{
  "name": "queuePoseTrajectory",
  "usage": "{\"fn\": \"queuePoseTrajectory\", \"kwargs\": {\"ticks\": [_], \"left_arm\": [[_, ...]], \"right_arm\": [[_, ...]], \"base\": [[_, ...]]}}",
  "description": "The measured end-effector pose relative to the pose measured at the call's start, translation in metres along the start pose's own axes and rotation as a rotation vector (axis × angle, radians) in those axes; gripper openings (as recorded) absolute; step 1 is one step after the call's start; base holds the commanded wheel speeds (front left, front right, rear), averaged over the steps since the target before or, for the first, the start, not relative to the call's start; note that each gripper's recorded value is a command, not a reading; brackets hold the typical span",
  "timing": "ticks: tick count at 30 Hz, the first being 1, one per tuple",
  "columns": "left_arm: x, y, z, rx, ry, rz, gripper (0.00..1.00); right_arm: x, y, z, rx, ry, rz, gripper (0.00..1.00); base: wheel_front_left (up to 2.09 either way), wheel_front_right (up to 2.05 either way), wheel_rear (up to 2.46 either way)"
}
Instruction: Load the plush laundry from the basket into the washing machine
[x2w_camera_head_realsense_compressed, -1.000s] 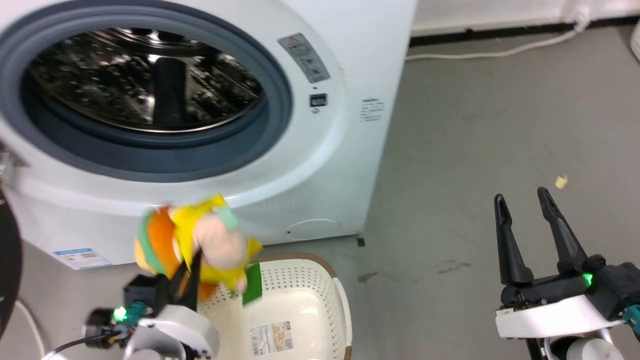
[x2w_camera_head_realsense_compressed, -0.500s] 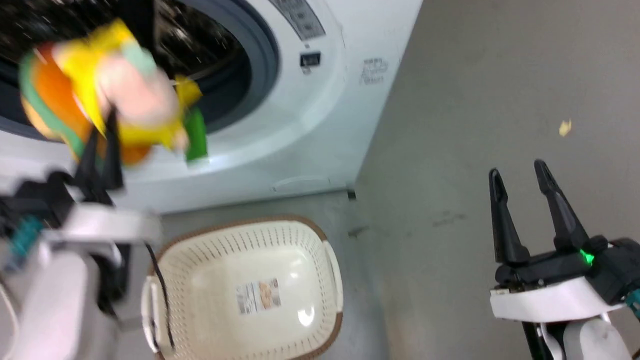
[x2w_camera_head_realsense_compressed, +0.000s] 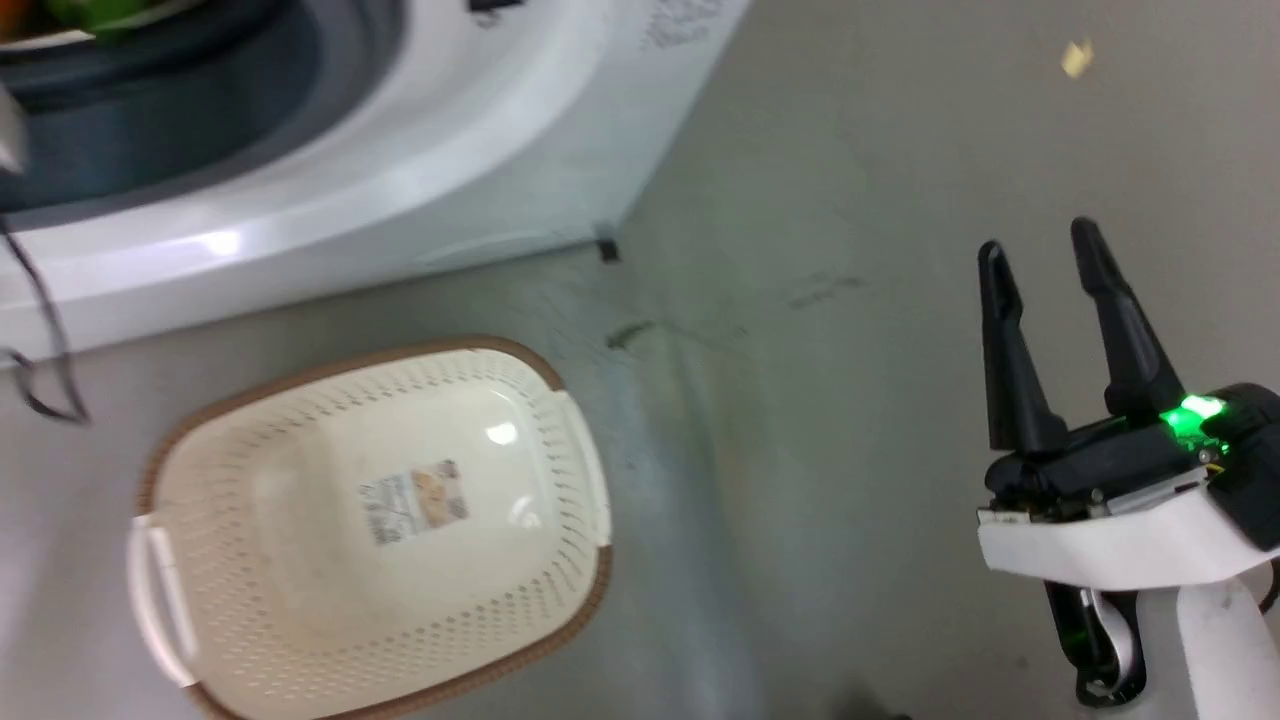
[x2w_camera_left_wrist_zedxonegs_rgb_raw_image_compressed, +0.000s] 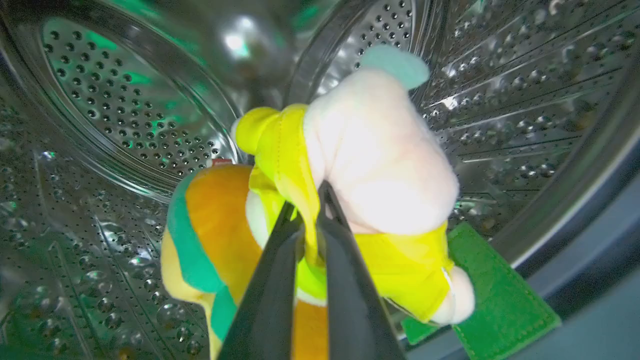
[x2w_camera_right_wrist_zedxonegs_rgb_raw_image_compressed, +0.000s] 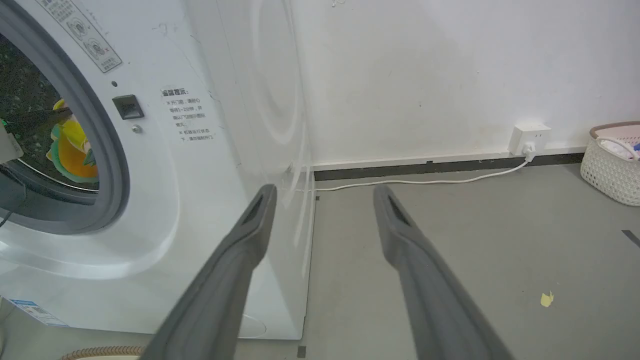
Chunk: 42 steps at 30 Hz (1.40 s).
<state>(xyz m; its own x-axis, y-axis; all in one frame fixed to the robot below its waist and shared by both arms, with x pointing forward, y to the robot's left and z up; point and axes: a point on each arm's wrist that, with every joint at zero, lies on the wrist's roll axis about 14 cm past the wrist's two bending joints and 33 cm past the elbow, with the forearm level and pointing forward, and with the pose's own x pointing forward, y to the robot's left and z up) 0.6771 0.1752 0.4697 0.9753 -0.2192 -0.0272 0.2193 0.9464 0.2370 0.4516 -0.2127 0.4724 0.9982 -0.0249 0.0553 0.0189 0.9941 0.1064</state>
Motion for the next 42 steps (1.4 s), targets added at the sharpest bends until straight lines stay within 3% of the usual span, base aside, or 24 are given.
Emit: {"fn": "queuePoseTrajectory", "kwargs": {"ticks": [4,12,20,21,22,29,36,42], "left_arm": [[0.040,0.001,-0.025,0.026,0.074,-0.005,0.00],[0.057,-0.011,-0.097,0.071,0.276,-0.041,0.00],[0.057,-0.007,-0.104,0.062,0.299,-0.031,0.03],[0.054,-0.009,-0.103,0.061,0.300,-0.037,0.94],[0.052,-0.010,-0.101,0.062,0.298,-0.040,1.00],[0.016,-0.013,-0.091,0.058,0.291,-0.058,1.00],[-0.022,-0.017,-0.054,-0.025,0.220,-0.038,1.00],[-0.072,-0.028,0.021,-0.127,0.030,-0.019,1.00]], "right_arm": [[-0.002,-0.015,-0.014,-0.003,0.042,-0.043,1.00],[-0.009,-0.030,-0.030,-0.021,0.095,-0.087,1.00],[-0.007,-0.026,-0.032,-0.013,0.097,-0.074,1.00],[-0.005,-0.024,-0.027,-0.014,0.083,-0.066,1.00],[-0.004,-0.023,-0.024,-0.016,0.074,-0.062,1.00],[-0.005,-0.011,0.001,-0.023,0.016,-0.029,1.00],[-0.022,-0.004,0.030,-0.035,-0.041,-0.015,1.00],[-0.041,0.011,0.063,-0.042,-0.119,0.021,1.00]], "base": [[0.00,0.00,0.00],[0.00,0.00,0.00],[0.00,0.00,0.00],[0.00,0.00,0.00],[0.00,0.00,0.00],[0.00,0.00,0.00],[0.00,0.00,0.00],[0.00,0.00,0.00]]}}
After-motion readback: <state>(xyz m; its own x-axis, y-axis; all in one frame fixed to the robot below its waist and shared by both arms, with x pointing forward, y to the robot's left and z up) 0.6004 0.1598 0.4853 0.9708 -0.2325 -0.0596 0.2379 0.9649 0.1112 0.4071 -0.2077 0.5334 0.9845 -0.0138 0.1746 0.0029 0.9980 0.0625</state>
